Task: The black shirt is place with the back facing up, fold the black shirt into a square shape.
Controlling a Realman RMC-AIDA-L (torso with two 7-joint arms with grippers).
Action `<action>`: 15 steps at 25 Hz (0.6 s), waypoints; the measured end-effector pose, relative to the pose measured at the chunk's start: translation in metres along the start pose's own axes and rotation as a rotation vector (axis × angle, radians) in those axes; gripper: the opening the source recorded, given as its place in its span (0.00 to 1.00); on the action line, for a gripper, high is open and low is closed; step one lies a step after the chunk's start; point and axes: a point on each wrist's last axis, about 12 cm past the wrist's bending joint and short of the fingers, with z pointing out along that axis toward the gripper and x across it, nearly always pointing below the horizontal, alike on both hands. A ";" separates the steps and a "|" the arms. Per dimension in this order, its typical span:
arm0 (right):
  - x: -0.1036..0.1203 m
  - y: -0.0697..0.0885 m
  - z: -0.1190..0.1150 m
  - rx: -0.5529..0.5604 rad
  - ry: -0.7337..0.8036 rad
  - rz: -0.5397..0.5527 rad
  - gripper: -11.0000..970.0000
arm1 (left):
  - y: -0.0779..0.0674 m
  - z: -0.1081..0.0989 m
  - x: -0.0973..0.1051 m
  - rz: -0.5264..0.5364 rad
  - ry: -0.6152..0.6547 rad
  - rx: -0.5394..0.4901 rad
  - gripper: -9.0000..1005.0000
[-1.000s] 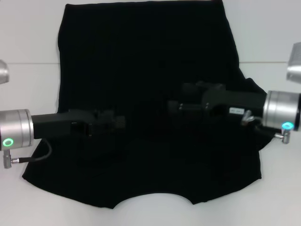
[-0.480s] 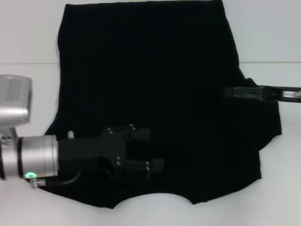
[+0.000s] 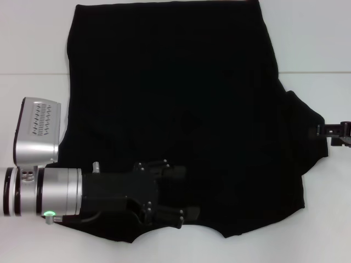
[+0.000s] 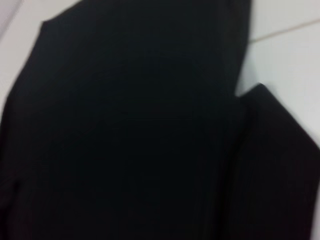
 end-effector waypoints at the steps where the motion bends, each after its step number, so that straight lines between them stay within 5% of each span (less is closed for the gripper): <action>1: 0.000 -0.001 0.000 0.013 0.003 0.003 0.93 | 0.000 0.000 0.000 0.001 0.002 0.001 0.96; 15: 0.003 -0.003 0.014 0.084 0.021 0.004 0.87 | 0.003 0.002 0.001 0.006 0.019 -0.017 0.96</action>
